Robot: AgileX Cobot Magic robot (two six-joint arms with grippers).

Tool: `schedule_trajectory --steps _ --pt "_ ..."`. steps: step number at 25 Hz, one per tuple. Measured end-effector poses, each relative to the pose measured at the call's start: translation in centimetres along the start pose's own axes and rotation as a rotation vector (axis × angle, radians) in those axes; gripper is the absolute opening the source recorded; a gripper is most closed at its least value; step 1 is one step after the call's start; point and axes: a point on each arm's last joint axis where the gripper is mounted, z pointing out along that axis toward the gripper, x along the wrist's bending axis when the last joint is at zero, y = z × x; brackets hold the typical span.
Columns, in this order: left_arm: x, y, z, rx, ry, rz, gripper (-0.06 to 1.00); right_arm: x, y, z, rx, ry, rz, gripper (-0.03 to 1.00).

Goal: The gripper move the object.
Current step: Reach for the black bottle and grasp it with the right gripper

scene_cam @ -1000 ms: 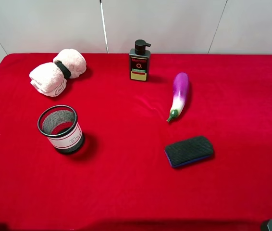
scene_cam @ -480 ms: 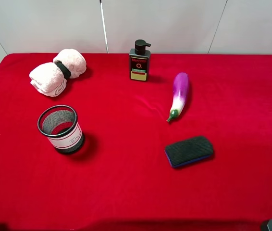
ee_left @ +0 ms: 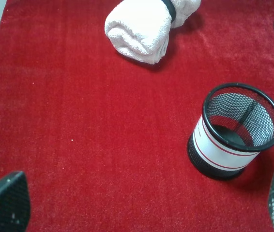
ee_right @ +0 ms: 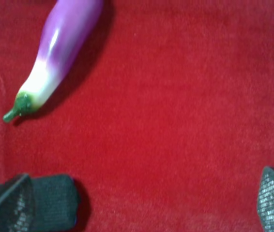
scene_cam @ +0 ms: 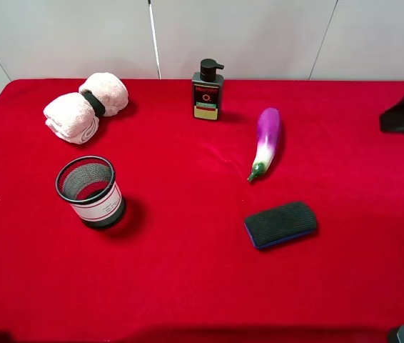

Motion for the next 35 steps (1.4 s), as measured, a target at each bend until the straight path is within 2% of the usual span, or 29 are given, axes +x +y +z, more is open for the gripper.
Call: schedule_trajectory --steps 9,16,29,35 --pt "0.0 0.0 0.0 0.0 0.0 0.0 0.98 0.2 3.5 2.7 0.121 0.038 -0.129 0.69" --pt "0.0 0.0 0.0 0.0 0.0 0.0 0.98 0.3 5.5 5.0 0.164 0.06 -0.234 0.69" --pt "0.0 0.0 0.0 0.0 0.0 0.0 0.98 6.3 11.3 9.5 0.167 0.185 -0.599 0.69" --pt "0.0 0.0 0.0 0.0 0.0 0.0 0.98 8.4 14.0 12.5 0.175 0.22 -0.692 0.69"
